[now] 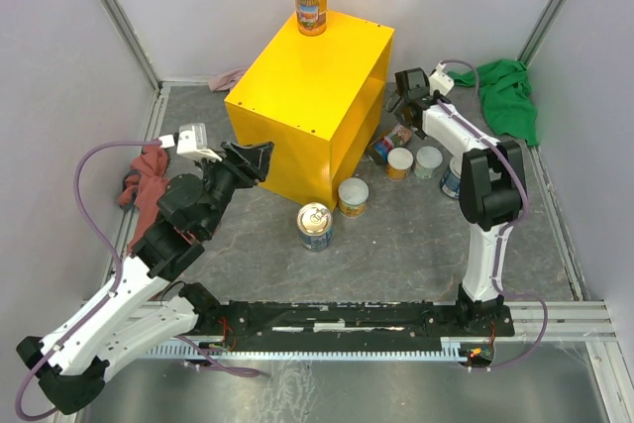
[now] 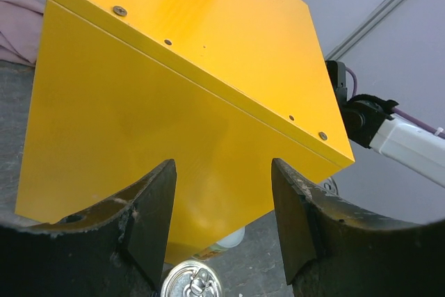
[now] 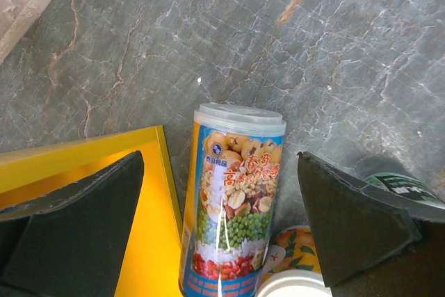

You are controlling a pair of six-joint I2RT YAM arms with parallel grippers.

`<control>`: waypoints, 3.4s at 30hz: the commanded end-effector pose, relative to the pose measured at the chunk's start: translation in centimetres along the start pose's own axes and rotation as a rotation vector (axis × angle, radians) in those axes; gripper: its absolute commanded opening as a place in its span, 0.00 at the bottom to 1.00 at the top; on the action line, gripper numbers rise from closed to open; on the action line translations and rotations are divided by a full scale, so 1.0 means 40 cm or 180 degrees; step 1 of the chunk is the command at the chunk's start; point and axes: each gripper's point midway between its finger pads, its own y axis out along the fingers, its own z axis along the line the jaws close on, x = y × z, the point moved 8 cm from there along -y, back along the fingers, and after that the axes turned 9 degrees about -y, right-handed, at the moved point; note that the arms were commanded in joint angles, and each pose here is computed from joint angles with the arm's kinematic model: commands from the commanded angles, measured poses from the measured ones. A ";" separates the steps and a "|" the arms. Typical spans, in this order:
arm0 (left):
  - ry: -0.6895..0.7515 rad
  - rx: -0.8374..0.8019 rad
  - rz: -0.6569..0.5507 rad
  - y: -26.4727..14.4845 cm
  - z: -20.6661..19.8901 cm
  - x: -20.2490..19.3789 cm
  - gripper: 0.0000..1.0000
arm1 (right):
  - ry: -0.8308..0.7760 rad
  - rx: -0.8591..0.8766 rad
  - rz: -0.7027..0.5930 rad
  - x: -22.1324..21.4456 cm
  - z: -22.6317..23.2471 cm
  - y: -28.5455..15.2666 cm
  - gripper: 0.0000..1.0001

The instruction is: Place and organize the canned foods onto the counter

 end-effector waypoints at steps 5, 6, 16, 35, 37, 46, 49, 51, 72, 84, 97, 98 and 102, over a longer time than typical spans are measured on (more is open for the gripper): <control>-0.0130 -0.0114 -0.0261 -0.023 -0.008 0.036 0.64 | 0.0143 0.0015 -0.0007 0.014 0.032 0.038 0.99; -0.0125 -0.0112 -0.0263 -0.023 -0.007 0.036 0.64 | 0.0138 0.0002 0.0009 0.010 0.031 0.044 0.99; -0.0099 -0.0094 -0.0244 -0.007 -0.005 0.024 0.64 | 0.0109 -0.0095 0.0147 -0.035 0.022 0.091 0.99; -0.0131 -0.0051 -0.0246 -0.008 0.002 0.019 0.65 | 0.0093 -0.0006 0.0232 -0.065 0.004 0.145 0.76; -0.0133 -0.0060 -0.0244 -0.009 0.000 0.021 0.64 | 0.0085 0.0070 0.0208 -0.063 0.003 0.143 0.66; -0.0118 -0.0088 -0.0253 -0.016 -0.014 0.040 0.64 | -0.0003 0.0359 0.0114 -0.017 0.016 0.108 0.06; -0.0134 -0.0103 -0.0255 -0.020 -0.019 0.046 0.64 | -0.0079 0.0462 0.0059 0.002 0.024 0.090 0.01; -0.0135 -0.0105 -0.0245 -0.023 -0.021 0.050 0.64 | -0.0125 0.0532 0.0004 0.017 0.027 0.075 0.01; -0.0255 -0.0160 -0.0251 -0.056 -0.038 0.082 0.64 | -0.0292 0.1116 -0.0493 0.102 0.014 -0.109 0.01; -0.0287 -0.0106 -0.0211 -0.069 -0.017 0.066 0.64 | -0.0571 0.1177 -0.0855 0.107 0.001 -0.243 0.01; -0.0295 -0.0093 -0.0083 -0.060 -0.009 0.040 0.64 | -0.0649 0.1250 -0.1475 0.196 -0.063 -0.472 0.01; -0.0300 -0.0090 -0.0084 -0.059 -0.008 0.039 0.64 | -0.0654 0.1240 -0.1508 0.203 -0.067 -0.487 0.01; -0.0312 -0.0073 -0.0086 -0.057 -0.007 0.037 0.64 | -0.0655 0.1298 -0.1778 0.249 -0.092 -0.591 0.01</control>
